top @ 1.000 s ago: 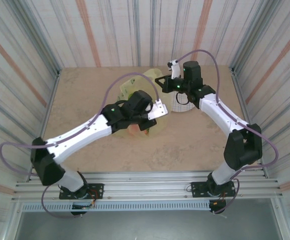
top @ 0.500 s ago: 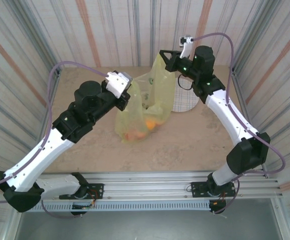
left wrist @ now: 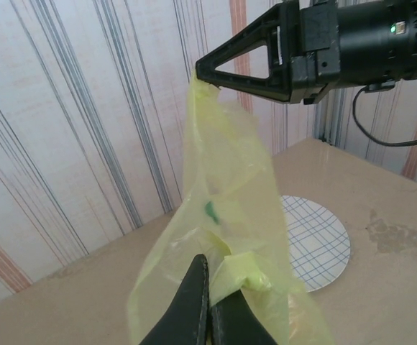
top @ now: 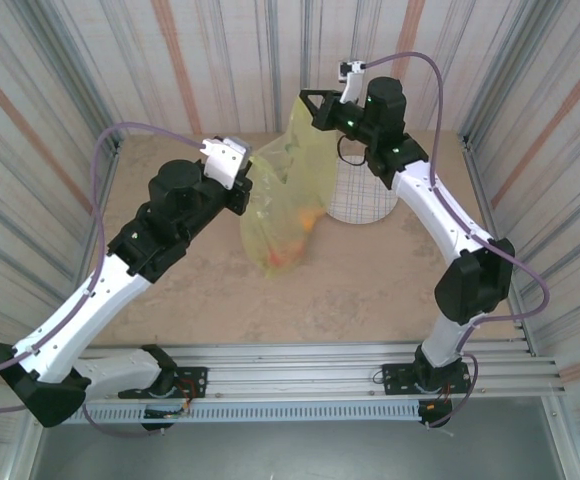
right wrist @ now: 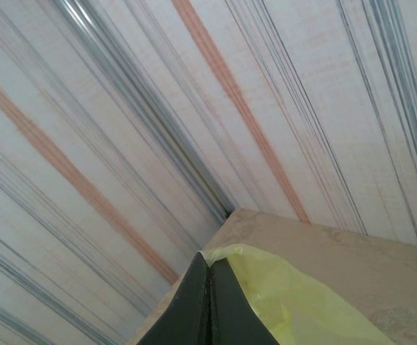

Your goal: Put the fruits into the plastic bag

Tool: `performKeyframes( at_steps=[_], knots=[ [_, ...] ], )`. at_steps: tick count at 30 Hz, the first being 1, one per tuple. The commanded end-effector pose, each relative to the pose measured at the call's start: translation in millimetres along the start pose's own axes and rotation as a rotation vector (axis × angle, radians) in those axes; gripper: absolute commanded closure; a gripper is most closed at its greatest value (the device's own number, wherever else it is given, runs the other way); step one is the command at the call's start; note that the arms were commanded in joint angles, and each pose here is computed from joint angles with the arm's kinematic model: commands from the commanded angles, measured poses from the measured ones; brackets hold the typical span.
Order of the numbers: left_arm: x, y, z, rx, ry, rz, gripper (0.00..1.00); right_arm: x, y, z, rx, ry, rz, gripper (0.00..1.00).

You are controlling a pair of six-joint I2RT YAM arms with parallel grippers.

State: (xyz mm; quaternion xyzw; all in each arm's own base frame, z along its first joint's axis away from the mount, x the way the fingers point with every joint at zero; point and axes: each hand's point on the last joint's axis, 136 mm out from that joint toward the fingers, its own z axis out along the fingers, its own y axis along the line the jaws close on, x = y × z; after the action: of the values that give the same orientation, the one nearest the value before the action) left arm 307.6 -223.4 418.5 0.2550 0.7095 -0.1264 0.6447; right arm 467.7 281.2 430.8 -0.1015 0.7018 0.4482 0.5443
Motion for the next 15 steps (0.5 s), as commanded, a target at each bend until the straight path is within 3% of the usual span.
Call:
performKeyframes(
  at_steps=[1, 11, 15],
  knots=[
    [-10, 4, -5, -0.009, -0.055, -0.045, 1.0, -7, 10, 4, -0.03, -0.007, 0.002, 1.0],
    [43, -17, 18, 0.061, 0.064, -0.078, 1.0, 30, -23, 24, 0.014, 0.089, 0.029, 1.0],
    [47, -20, 18, 0.078, 0.075, -0.08, 0.93, 45, -38, 24, 0.036, 0.125, 0.046, 1.0]
  ],
)
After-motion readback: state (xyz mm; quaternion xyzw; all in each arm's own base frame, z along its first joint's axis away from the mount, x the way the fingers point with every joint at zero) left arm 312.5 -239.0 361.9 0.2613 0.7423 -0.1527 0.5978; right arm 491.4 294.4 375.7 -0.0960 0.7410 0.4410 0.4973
